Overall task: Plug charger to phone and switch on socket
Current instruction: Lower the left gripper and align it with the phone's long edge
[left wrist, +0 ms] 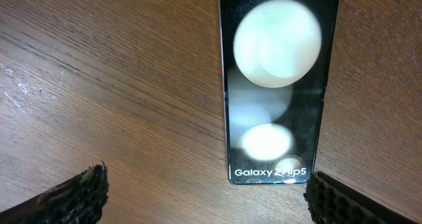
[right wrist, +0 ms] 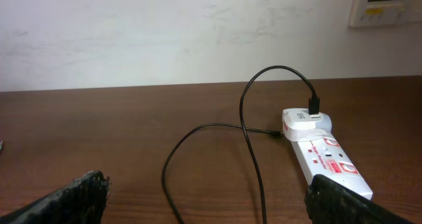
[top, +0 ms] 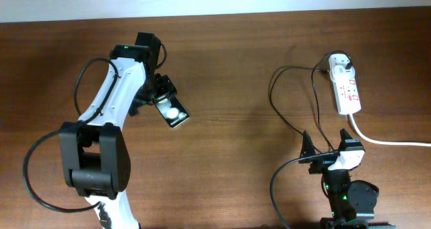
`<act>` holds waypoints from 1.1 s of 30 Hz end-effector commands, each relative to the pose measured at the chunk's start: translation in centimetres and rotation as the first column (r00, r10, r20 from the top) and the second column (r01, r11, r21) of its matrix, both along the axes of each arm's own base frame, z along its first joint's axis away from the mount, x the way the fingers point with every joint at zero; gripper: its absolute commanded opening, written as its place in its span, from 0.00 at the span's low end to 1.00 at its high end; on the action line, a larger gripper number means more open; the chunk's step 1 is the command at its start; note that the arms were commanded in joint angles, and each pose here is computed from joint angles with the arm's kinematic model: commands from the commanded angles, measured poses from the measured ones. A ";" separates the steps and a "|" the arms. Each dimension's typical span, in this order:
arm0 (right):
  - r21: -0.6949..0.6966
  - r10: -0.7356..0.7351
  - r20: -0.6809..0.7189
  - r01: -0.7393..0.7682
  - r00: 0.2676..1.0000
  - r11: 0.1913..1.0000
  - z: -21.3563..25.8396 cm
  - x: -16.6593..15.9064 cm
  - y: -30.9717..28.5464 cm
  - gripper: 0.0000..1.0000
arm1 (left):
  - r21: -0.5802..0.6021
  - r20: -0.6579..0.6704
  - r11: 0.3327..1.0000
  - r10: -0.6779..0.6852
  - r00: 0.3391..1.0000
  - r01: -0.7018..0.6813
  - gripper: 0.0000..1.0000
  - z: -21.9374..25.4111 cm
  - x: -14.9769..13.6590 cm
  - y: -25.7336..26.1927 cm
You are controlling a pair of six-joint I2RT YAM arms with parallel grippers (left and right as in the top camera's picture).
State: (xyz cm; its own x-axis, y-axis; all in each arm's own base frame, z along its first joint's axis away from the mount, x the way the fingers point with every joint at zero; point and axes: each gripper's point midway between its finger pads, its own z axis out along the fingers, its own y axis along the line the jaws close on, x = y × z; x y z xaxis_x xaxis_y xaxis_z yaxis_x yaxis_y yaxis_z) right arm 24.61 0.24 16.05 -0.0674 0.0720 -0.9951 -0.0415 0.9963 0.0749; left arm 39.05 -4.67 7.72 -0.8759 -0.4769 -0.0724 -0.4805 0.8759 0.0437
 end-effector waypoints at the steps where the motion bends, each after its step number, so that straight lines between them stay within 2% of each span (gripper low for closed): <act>1: -0.004 0.011 -0.003 -0.011 1.000 1.000 -0.2 0.0 0.2 0.99 | -0.004 0.001 0.999 0.037 0.999 -0.037 0.99 -0.2 0.5 0.8; 24: -0.004 0.011 -0.003 -0.011 1.000 1.000 -0.2 0.0 0.2 0.99 | 0.001 -0.093 0.999 0.047 0.995 -0.047 0.99 -4.6 -2.2 1.4; 33: -0.004 0.011 -0.003 -0.011 1.000 1.000 -0.2 0.0 0.2 0.99 | 0.001 -0.088 0.999 0.047 0.995 -0.047 0.99 -4.8 -2.1 1.4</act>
